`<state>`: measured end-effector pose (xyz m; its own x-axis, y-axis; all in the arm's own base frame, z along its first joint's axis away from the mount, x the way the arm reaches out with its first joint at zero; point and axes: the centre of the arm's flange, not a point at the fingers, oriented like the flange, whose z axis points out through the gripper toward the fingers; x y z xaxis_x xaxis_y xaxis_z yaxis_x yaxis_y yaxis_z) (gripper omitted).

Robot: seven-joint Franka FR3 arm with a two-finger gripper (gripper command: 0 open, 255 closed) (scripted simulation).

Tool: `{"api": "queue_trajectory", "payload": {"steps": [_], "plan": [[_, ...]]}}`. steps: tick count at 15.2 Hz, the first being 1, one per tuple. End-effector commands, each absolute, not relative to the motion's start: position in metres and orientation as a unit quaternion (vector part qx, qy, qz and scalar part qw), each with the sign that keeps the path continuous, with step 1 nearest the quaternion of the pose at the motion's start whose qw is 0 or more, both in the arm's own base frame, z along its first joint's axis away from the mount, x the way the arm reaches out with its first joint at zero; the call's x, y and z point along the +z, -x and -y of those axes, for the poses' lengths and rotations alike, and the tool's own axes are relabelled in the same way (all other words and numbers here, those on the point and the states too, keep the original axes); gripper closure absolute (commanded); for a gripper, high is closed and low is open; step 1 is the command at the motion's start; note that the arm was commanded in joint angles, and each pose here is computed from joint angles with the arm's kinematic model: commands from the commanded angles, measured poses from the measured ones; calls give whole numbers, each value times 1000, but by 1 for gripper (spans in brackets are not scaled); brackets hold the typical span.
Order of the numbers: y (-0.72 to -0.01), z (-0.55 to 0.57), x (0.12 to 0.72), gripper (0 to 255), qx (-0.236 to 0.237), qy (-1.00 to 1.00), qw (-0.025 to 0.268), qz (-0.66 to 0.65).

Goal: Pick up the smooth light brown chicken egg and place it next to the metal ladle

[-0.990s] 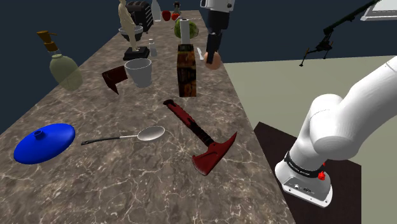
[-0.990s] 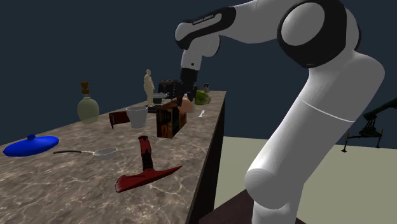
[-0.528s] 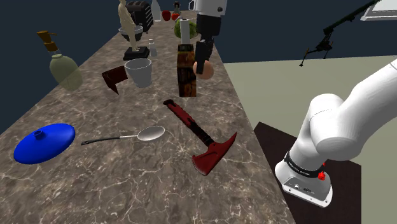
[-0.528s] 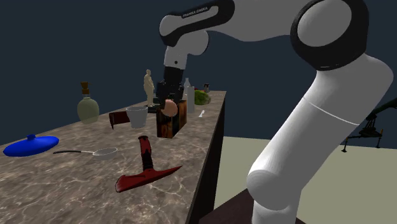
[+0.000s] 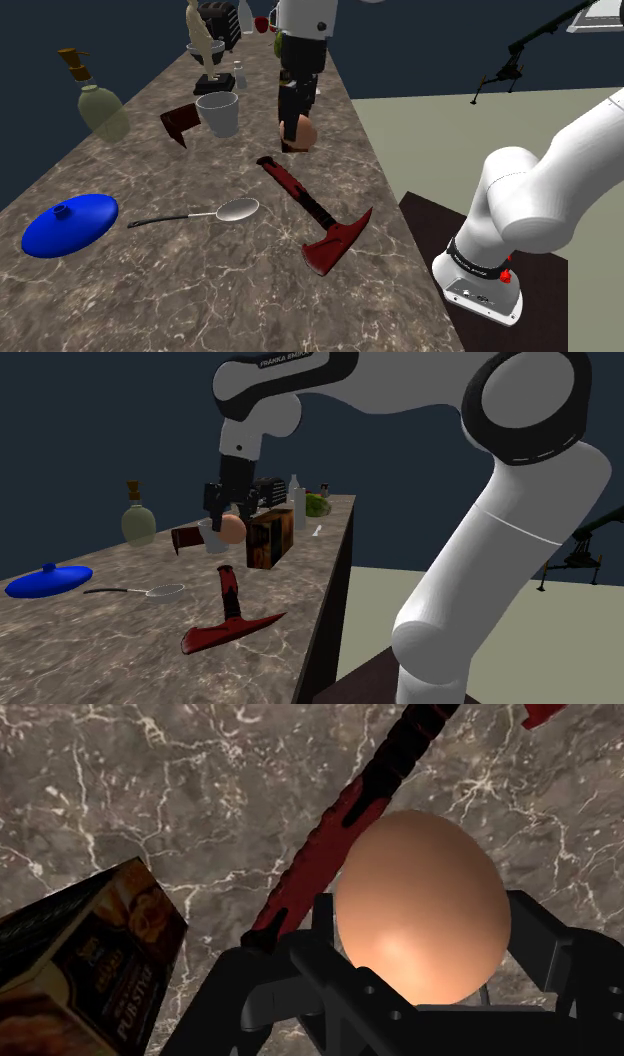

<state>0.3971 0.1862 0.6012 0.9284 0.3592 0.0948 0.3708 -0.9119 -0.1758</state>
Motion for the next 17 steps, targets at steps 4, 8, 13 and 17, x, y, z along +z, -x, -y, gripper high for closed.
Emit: {"api": "queue_trajectory", "payload": {"steps": [4, 8, 13, 17], "plan": [[-384, -251, 603, 255, -30, 977, 96, 186], [-372, -302, 603, 255, -30, 977, 96, 186], [-357, -367, 603, 255, -30, 977, 96, 186], [-345, -418, 603, 255, -30, 977, 96, 186]]}}
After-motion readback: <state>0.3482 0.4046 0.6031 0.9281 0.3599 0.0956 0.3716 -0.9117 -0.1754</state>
